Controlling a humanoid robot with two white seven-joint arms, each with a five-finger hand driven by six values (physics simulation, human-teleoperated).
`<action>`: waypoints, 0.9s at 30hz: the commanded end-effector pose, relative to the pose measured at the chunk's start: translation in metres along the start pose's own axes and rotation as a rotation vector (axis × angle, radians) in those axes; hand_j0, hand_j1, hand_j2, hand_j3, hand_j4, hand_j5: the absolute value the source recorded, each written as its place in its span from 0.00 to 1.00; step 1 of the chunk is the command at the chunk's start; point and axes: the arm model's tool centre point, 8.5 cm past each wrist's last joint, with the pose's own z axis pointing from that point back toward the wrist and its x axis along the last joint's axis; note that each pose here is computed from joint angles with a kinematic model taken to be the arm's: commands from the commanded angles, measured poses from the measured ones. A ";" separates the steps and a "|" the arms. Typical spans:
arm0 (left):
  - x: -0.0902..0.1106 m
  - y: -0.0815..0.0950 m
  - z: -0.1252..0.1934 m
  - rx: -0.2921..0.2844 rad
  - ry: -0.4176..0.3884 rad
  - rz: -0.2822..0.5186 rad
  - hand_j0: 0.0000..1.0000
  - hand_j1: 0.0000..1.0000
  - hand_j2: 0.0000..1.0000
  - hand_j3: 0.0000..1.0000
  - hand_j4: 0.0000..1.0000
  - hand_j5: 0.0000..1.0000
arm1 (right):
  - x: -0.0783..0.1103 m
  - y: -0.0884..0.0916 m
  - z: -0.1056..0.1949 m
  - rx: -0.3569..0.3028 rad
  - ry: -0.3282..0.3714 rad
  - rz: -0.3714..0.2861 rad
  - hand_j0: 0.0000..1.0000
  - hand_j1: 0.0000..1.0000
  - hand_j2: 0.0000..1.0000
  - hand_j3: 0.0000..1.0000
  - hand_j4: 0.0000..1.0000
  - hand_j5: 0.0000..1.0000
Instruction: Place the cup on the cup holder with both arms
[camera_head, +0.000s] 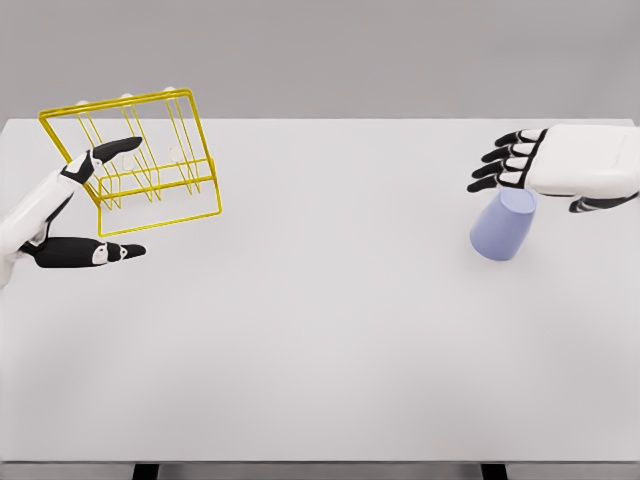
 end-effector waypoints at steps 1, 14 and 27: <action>0.000 0.001 0.000 0.004 0.002 0.003 1.00 1.00 1.00 1.00 1.00 1.00 | 0.000 -0.001 0.001 -0.004 0.000 -0.002 1.00 1.00 1.00 1.00 1.00 1.00; -0.001 0.001 0.001 -0.002 0.006 -0.004 1.00 1.00 1.00 1.00 1.00 1.00 | -0.044 0.028 0.015 0.069 0.156 -0.154 0.99 0.99 0.99 0.99 0.99 0.99; -0.008 0.003 0.005 -0.002 0.030 -0.005 1.00 1.00 1.00 1.00 1.00 1.00 | -0.069 0.066 -0.040 0.087 0.161 -0.328 0.99 0.99 0.99 0.99 0.99 0.99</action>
